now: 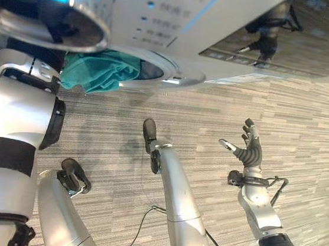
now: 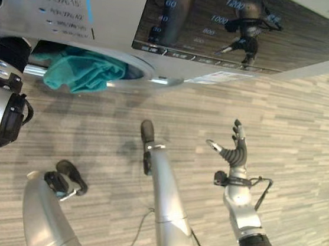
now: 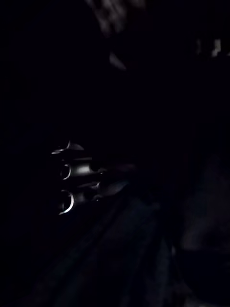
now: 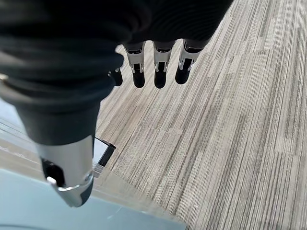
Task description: Grab the laundry basket,head to the washer,open it,put in the laundry and shut it.
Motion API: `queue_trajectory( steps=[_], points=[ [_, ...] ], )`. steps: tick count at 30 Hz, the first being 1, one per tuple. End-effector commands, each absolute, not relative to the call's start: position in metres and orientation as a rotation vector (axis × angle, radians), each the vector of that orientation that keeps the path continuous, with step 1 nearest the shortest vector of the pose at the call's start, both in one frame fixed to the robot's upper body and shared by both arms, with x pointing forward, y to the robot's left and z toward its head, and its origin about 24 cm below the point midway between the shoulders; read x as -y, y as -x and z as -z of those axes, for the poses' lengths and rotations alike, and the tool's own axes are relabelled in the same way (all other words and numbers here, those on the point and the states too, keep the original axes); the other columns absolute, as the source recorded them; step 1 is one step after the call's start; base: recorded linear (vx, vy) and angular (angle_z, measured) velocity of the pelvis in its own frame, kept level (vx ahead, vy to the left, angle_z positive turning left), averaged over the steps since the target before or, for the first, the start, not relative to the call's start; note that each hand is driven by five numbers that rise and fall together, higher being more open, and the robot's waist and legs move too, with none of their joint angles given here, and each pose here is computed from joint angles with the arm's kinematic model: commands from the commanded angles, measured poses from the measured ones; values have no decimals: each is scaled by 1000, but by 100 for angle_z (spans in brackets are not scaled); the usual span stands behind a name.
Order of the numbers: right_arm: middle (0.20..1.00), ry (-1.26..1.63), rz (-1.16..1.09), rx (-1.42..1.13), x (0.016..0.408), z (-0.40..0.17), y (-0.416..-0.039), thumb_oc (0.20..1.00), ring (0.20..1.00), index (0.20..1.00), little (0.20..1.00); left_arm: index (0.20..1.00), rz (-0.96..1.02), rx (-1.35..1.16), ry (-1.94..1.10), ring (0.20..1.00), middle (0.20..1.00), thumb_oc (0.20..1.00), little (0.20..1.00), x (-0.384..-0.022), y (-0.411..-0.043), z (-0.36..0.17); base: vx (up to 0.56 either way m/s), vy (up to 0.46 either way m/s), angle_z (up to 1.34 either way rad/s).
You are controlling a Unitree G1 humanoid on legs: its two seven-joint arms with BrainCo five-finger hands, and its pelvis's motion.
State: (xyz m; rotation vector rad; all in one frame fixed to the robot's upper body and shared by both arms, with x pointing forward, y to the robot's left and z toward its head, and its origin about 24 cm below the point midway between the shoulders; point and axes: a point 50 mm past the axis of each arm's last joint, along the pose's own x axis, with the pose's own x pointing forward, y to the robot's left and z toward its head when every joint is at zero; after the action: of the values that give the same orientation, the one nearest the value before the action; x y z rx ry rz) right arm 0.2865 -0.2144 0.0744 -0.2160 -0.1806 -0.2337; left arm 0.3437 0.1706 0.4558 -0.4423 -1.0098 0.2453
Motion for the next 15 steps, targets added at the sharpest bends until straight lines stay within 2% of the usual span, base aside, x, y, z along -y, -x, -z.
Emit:
queue_trajectory(
  steps=[1, 2, 3, 4, 5, 6, 8, 14, 15],
  points=[
    [1000, 233, 288, 160, 226, -69, -278, 1000, 1000, 1000, 1000, 520, 94, 1272, 488, 520, 520, 520, 520, -99, -290, -501, -1, -58, 7],
    [1000, 230, 288, 155, 227, -69, -277, 1000, 1000, 1000, 1000, 784, 99, 1237, 423, 784, 784, 784, 784, -92, -297, -494, -18, -22, 13],
    [1000, 228, 279, 148, 229, -67, -276, 1000, 1000, 1000, 1000, 1000, 98, 1180, 256, 1000, 1000, 1000, 1000, -87, -312, -483, -18, 0, 10],
    [1000, 228, 279, 148, 229, -67, -276, 1000, 1000, 1000, 1000, 1000, 98, 1180, 256, 1000, 1000, 1000, 1000, -87, -312, -483, -41, 29, 9],
    [1000, 240, 236, 135, 231, -65, -275, 1000, 1000, 1000, 1000, 1000, -10, 1063, -273, 1000, 1000, 1000, 1000, -94, -344, -459, -33, 24, 4],
    [1000, 238, 235, 136, 231, -65, -275, 1000, 1000, 1000, 1000, 1000, -10, 1064, -276, 1000, 1000, 1000, 1000, -94, -344, -460, -42, 50, 5],
    [1000, 232, 210, 111, 231, -61, -276, 1000, 1000, 1000, 1000, 1000, -34, 938, -663, 1000, 1000, 1000, 1000, -102, -366, -432, -27, 41, 3],
    [1000, 227, 187, 90, 231, -59, -279, 1000, 1000, 1000, 1000, 1000, -95, 841, -971, 1000, 1000, 1000, 1000, -102, -378, -422, -29, 10, 11],
    [1000, 239, 186, 66, 235, -57, -280, 1000, 1000, 1000, 1000, 1000, -118, 817, -1153, 1000, 1000, 1000, 1000, -99, -379, -423, -37, -2, 15]
  ],
)
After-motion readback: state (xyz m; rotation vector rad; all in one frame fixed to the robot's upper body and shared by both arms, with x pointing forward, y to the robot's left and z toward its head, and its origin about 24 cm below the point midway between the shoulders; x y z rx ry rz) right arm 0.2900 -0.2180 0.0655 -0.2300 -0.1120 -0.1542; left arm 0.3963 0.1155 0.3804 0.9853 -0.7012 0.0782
